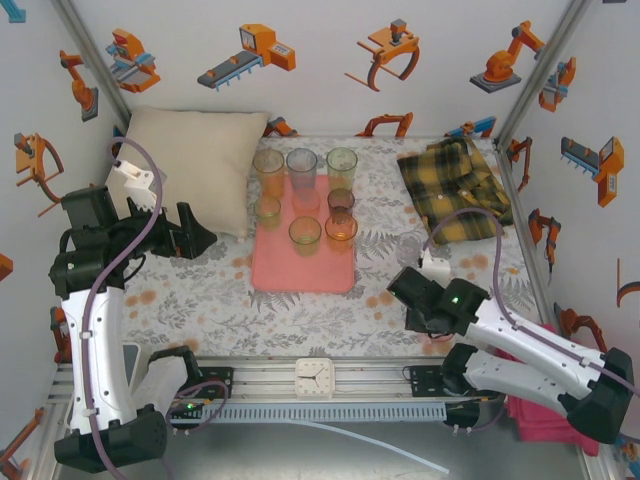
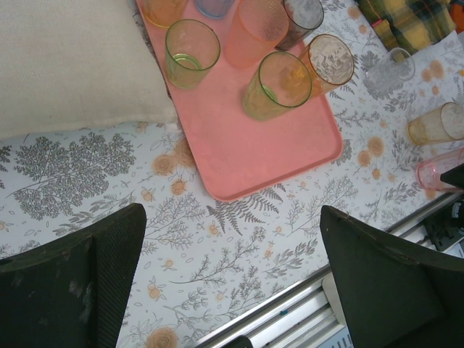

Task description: Place the glasses into the tray

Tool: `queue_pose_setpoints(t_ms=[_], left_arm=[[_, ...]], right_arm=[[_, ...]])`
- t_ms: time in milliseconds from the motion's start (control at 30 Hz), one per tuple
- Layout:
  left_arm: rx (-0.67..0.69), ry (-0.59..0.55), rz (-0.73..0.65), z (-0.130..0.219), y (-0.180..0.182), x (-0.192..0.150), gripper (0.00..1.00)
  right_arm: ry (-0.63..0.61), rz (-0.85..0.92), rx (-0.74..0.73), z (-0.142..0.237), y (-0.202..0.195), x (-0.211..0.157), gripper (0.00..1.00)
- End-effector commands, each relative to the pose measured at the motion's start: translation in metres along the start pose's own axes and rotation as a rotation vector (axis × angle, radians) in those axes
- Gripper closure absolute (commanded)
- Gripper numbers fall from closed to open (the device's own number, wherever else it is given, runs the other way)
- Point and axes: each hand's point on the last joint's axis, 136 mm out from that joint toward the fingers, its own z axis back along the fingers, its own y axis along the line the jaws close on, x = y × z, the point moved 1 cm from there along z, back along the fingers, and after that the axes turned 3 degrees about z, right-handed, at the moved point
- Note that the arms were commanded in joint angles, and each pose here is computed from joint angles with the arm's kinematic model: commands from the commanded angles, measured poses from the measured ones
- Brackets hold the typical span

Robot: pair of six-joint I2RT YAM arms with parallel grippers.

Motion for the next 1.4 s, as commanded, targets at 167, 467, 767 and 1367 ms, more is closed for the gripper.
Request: queue_pose_setpoints(t_ms=[167,467,767,1367], left_arm=[[-0.023,-0.010,-0.006,0.001,-0.005,0.001,0.03],[-0.025,-0.004,-0.003,-0.001,-0.004,0.001,0.03],[-0.038,0.019,-0.002,-0.007,-0.001,-0.004,0.03],[-0.046,0.034,-0.011,-0.011,-0.002,-0.005,0.02]], right_arm=[[-0.008,0.032,-0.028,-0.008,0.003,0.004,0.66],[0.002,0.046,-0.033,-0.012,0.005,0.003,0.76],[0.002,0.050,-0.021,-0.012,0.008,0.003,0.85],[0.004,0.051,0.059,-0.004,0.018,0.004,0.94]])
